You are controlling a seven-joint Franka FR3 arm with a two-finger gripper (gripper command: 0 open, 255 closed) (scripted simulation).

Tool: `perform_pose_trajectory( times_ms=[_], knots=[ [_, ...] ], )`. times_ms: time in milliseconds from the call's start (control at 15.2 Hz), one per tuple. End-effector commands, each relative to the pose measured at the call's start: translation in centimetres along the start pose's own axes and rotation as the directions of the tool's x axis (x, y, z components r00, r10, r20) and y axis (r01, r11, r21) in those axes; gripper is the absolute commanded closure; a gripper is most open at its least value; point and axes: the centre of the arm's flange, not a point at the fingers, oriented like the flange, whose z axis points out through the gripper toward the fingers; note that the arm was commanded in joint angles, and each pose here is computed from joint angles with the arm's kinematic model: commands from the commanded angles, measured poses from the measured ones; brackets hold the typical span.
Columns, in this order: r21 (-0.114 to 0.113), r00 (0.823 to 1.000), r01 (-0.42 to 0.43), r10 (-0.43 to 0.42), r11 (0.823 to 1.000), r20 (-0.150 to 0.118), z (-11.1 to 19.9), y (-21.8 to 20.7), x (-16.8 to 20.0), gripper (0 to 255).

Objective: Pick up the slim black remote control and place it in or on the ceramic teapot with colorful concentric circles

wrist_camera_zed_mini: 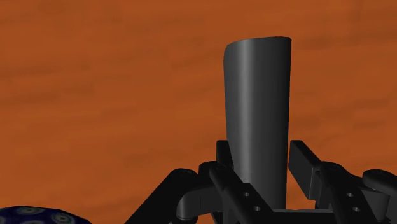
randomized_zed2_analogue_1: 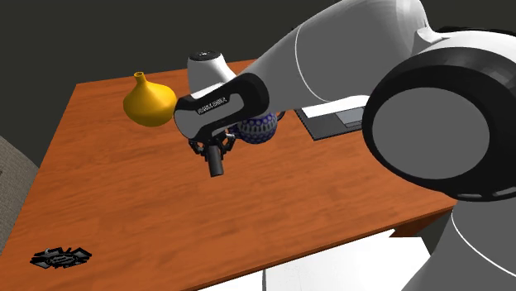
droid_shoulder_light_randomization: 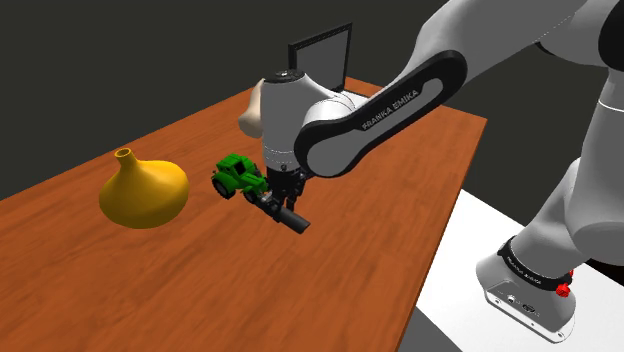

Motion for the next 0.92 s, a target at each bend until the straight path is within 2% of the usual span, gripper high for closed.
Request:
perform_pose_trajectory(
  times_ms=[0, 858],
  knots=[
    [0.0, 1.0, 0.001, -0.001, 1.0, 0.002, -0.7, -0.1, -0.1, 255],
    [0.0, 1.0, 0.001, -0.001, 1.0, 0.002, -7.5, -0.7, -0.2, 255]
  ],
)
